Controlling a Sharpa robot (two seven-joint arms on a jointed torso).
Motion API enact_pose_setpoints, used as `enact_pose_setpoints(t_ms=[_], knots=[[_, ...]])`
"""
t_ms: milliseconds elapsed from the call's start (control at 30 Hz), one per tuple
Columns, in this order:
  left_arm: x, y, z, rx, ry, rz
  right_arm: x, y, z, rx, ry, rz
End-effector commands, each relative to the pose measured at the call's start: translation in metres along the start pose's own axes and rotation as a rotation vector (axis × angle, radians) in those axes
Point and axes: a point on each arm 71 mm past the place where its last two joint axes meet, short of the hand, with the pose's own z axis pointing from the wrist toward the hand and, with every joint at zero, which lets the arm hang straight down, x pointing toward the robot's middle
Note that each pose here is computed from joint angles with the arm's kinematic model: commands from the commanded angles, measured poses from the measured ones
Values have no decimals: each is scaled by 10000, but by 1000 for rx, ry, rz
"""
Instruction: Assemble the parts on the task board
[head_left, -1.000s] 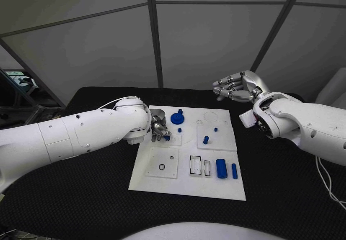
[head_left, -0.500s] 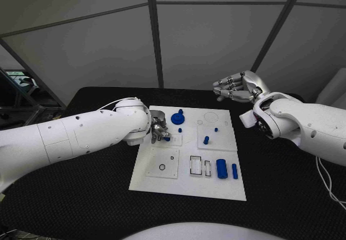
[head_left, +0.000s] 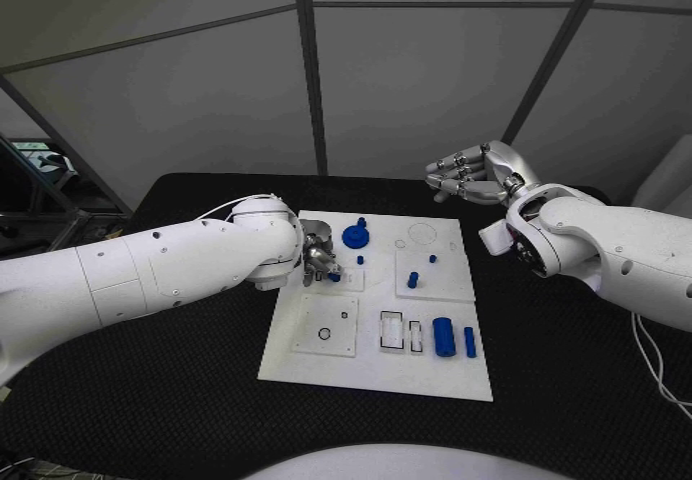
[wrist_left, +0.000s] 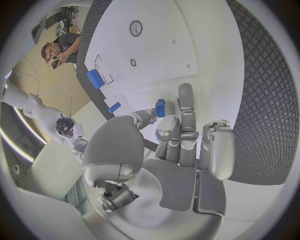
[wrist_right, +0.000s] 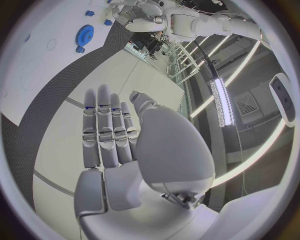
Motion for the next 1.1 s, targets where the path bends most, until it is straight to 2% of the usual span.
enact_pose_setpoints(t_ms=[33,400,1100], knots=[[42,3,12,-10,27,17,4,16,6,-6,7,0],[44,-27,33,-8,33,22,-9,7,0,-1,5,-1],[27,-27,61,-13,27,18,-7,4,0,3,10,0]])
